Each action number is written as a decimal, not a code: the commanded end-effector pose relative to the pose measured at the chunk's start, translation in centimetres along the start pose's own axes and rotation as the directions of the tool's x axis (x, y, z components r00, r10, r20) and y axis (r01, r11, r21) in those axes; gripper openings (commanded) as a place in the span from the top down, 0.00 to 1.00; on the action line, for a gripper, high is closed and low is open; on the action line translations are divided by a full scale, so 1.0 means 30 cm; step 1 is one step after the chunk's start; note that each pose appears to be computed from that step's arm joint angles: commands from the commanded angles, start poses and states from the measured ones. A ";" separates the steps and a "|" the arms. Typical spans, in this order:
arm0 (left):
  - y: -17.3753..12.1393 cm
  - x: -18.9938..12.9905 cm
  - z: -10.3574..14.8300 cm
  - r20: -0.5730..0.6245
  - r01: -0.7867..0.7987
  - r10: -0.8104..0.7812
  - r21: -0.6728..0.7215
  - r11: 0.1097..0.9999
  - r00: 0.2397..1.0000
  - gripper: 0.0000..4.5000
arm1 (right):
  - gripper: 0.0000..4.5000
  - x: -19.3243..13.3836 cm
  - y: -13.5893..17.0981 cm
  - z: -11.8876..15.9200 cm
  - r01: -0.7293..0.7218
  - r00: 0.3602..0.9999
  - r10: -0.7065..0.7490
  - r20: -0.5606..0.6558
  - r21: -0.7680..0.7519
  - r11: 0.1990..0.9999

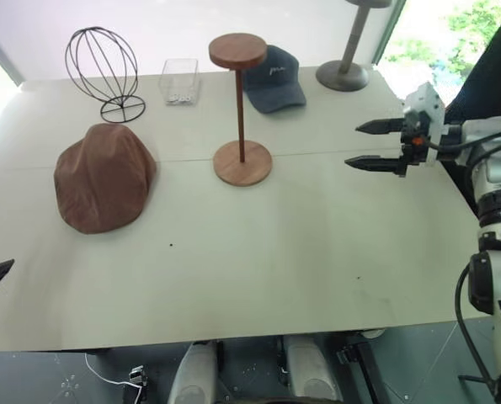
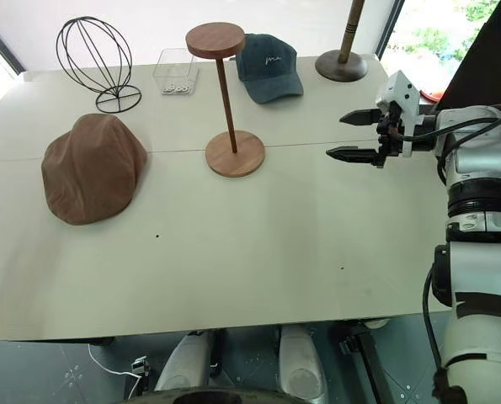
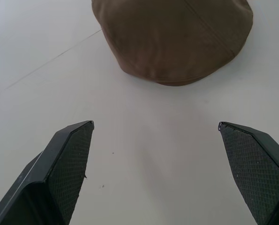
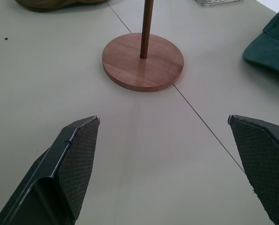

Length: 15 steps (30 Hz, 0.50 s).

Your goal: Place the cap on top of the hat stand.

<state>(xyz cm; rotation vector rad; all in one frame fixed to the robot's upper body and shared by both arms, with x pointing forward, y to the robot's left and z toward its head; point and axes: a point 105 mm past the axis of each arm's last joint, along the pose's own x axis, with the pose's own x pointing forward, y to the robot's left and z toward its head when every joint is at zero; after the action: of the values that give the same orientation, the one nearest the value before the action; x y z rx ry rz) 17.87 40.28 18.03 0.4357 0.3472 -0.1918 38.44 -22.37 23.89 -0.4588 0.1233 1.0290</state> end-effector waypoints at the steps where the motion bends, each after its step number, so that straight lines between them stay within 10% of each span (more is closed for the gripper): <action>1: 0.007 -0.019 0.037 0.043 -0.016 0.016 0.012 1.000 0.999 0.01 | 0.00 -0.010 -0.019 0.062 0.021 0.999 -0.018 0.046 -0.053 0.998; 15: -0.079 0.069 0.144 0.107 0.070 -0.079 0.087 0.994 0.991 0.01 | 0.00 -0.022 -0.007 0.126 -0.002 0.997 0.009 0.078 -0.086 0.996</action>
<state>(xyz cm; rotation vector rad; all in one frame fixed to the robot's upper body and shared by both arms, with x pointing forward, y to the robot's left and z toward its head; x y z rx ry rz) 20.17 36.54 19.70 0.4841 0.2620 -0.2893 38.41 -21.81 24.96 -0.4685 0.0969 1.0469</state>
